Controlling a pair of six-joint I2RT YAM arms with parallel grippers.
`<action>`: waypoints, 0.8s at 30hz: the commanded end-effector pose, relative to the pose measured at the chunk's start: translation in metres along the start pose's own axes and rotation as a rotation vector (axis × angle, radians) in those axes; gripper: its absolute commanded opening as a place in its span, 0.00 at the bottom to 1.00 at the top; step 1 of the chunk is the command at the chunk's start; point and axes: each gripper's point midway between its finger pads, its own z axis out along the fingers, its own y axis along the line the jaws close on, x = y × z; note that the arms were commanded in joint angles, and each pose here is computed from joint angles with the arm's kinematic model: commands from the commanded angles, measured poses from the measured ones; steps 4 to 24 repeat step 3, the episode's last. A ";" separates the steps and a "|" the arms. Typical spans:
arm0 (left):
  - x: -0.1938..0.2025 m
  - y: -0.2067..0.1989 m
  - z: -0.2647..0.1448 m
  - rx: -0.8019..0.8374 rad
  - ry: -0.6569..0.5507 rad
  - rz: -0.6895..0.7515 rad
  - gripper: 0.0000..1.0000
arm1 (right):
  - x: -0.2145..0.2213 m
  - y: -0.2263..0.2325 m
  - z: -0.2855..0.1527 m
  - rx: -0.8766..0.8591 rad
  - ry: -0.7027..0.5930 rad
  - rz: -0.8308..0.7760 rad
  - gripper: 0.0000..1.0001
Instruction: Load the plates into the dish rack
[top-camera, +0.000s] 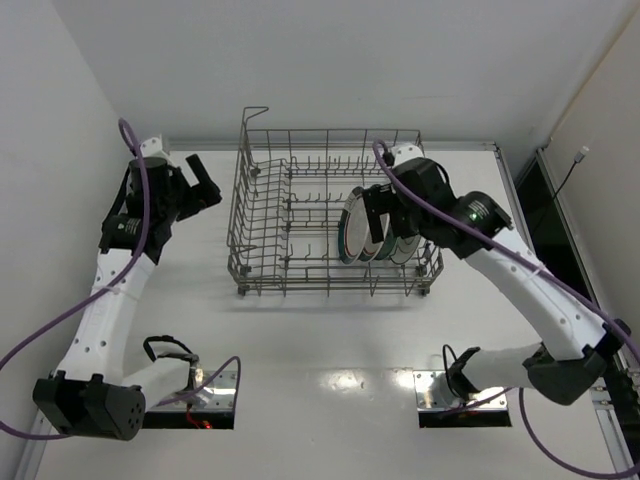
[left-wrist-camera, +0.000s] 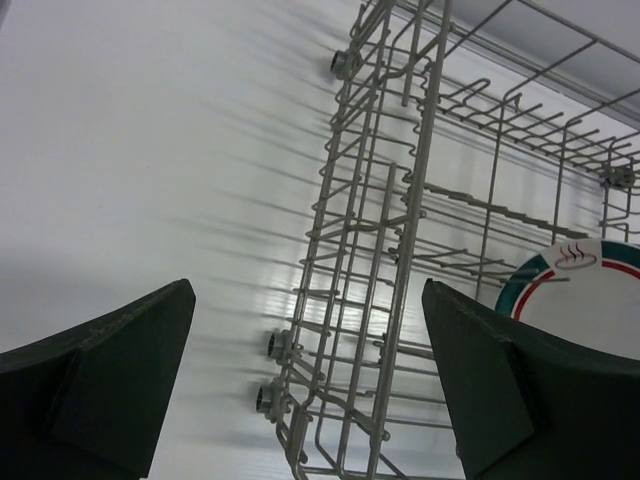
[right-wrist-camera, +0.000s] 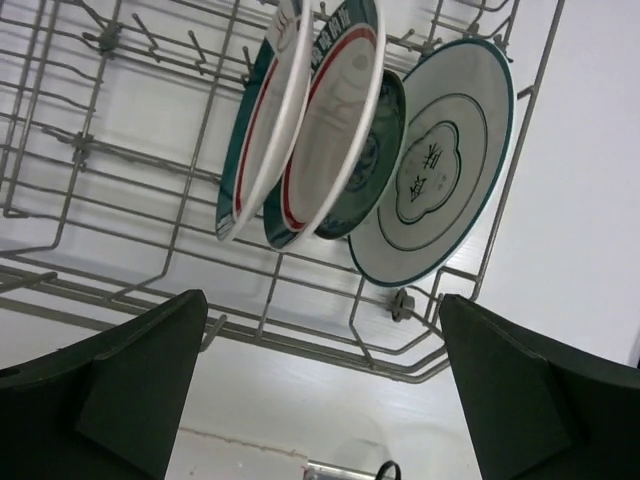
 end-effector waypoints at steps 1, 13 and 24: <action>-0.030 0.001 -0.006 -0.007 -0.141 -0.018 0.97 | -0.031 0.004 -0.012 -0.052 -0.154 0.034 1.00; -0.033 0.005 -0.004 -0.027 -0.159 -0.011 0.97 | -0.036 -0.009 -0.014 0.025 -0.167 0.050 1.00; -0.033 0.005 -0.004 -0.027 -0.159 -0.011 0.97 | -0.036 -0.009 -0.014 0.025 -0.167 0.050 1.00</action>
